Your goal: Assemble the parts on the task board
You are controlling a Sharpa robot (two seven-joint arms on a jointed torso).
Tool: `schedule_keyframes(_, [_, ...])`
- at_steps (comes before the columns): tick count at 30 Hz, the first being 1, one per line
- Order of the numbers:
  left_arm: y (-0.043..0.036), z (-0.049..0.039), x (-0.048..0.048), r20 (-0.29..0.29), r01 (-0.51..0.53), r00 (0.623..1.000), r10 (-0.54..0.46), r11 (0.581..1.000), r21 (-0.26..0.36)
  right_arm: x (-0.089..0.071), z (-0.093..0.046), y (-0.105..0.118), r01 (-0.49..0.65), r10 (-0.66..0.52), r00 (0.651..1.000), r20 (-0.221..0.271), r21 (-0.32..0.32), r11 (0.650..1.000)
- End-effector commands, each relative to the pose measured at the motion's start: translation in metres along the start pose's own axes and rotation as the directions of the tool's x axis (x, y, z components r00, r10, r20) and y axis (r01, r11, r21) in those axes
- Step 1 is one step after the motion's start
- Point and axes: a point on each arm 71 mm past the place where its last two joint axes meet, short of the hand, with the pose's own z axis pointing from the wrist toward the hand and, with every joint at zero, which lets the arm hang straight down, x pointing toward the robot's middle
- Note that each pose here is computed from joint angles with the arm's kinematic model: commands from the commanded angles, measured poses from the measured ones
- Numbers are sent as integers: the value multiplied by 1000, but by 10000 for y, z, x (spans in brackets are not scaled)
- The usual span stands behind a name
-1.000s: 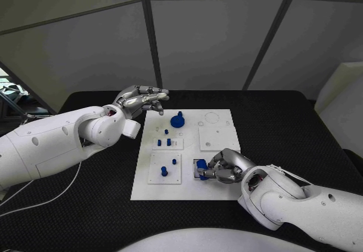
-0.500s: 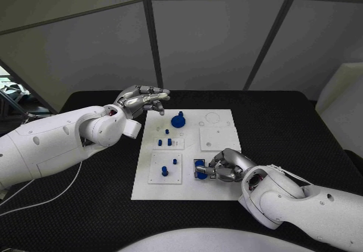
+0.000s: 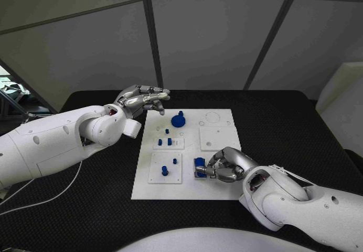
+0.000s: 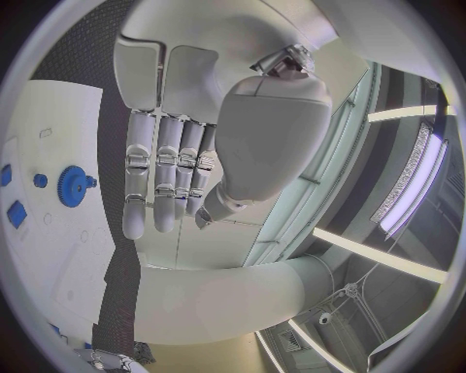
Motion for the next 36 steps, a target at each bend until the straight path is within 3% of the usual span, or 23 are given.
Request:
schedule_keyframes(1, [-12,2,9,-14,2,1000,-2,1000,4,-35,-37,66,6,-4,999,32,-80,997])
schedule_keyframes(14, [-4,0,6,-15,2,1000,-2,1000,0,-71,-86,-30,57,-57,998,0,-66,996])
schedule_keyframes(36, [4,-3,11,-21,3,1000,-3,1000,-7,15,53,-30,92,-93,995,-37,-31,995])
